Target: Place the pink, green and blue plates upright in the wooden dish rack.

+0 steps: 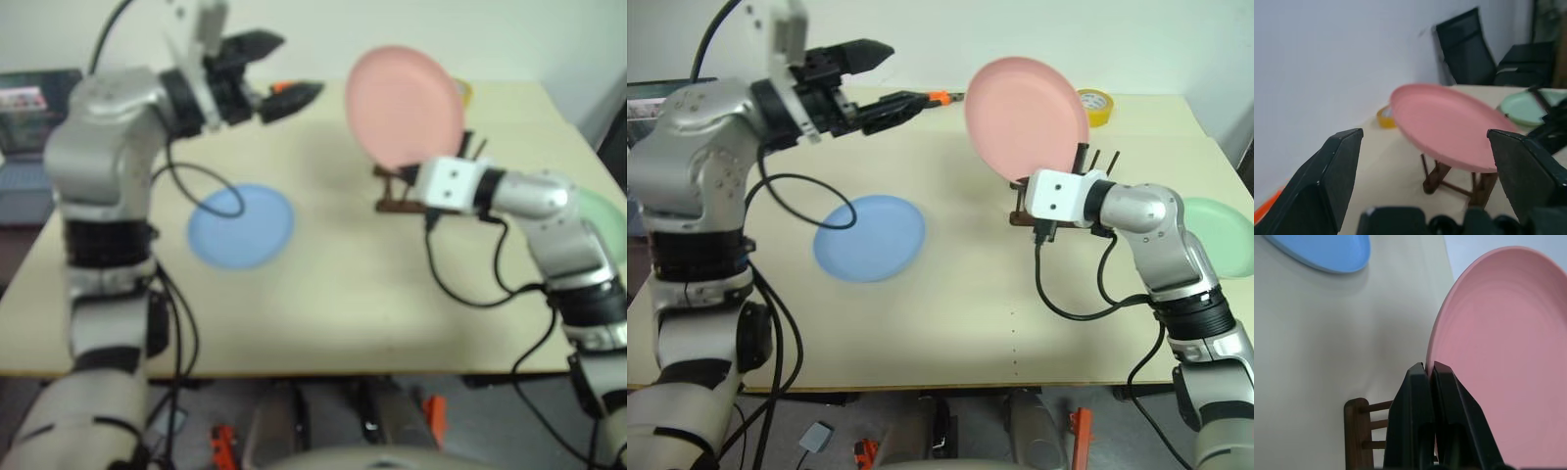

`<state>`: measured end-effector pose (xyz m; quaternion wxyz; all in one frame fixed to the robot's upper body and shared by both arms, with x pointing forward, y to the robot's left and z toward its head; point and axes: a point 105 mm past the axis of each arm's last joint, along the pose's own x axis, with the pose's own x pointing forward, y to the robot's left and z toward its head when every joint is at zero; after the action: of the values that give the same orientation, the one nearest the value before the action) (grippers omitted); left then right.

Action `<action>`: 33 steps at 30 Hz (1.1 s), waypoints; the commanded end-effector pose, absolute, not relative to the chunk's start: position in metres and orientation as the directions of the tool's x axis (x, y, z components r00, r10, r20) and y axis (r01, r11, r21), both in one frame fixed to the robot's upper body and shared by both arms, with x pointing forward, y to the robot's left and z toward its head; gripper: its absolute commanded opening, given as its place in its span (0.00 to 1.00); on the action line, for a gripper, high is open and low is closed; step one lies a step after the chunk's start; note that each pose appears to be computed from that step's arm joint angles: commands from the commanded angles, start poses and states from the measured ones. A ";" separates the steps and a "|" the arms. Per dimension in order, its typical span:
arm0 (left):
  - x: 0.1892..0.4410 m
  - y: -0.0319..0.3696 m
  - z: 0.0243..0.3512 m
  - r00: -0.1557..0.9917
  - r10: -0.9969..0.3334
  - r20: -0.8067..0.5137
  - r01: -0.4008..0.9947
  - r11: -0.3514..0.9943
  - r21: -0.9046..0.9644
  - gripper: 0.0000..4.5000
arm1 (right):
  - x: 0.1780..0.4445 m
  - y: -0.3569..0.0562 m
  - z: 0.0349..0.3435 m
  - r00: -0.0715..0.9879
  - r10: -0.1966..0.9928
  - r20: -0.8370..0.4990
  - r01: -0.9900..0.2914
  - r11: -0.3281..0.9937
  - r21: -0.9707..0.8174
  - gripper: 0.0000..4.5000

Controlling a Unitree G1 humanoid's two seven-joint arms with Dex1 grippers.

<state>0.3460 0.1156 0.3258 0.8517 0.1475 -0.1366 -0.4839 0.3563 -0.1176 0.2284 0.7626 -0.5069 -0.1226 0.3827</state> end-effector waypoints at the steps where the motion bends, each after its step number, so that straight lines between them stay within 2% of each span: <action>1: 0.331 0.116 0.323 0.434 -0.896 0.092 0.790 0.428 0.438 0.99 | 0.355 -0.127 0.267 0.694 0.718 -0.052 -0.393 0.317 -0.863 0.00; 6: 0.326 0.108 0.309 0.393 -0.918 0.059 0.807 0.375 0.456 0.99 | 0.356 -0.140 0.293 0.703 0.708 0.063 -0.434 0.497 -0.751 0.00; 12: 0.328 0.104 0.304 0.385 -0.922 0.048 0.810 0.362 0.460 0.99 | 0.355 -0.159 0.335 0.700 0.686 0.196 -0.454 0.640 -0.620 0.00; 18: 0.327 0.104 0.301 0.385 -0.922 0.037 0.810 0.357 0.466 0.99 | 0.347 -0.174 0.377 0.657 0.676 0.334 -0.490 0.719 -0.492 0.00; 22: 0.324 0.110 0.298 0.393 -0.919 0.033 0.807 0.362 0.466 0.99 | 0.349 -0.201 0.396 0.653 0.632 0.417 -0.548 0.775 -0.316 0.00; 28: 0.317 0.117 0.288 0.402 -0.916 0.010 0.809 0.360 0.464 0.99 | 0.361 -0.230 0.401 0.665 0.577 0.474 -0.662 0.749 0.018 0.00; 33: 0.315 0.117 0.284 0.413 -0.911 0.002 0.809 0.368 0.458 0.99 | 0.357 -0.244 0.393 0.635 0.609 0.476 -0.753 0.627 0.202 0.00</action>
<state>0.3206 0.1151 0.2732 0.8177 0.1920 -0.1062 -0.5322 0.3725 -0.2395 0.3732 0.9023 0.1813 -0.1568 0.3584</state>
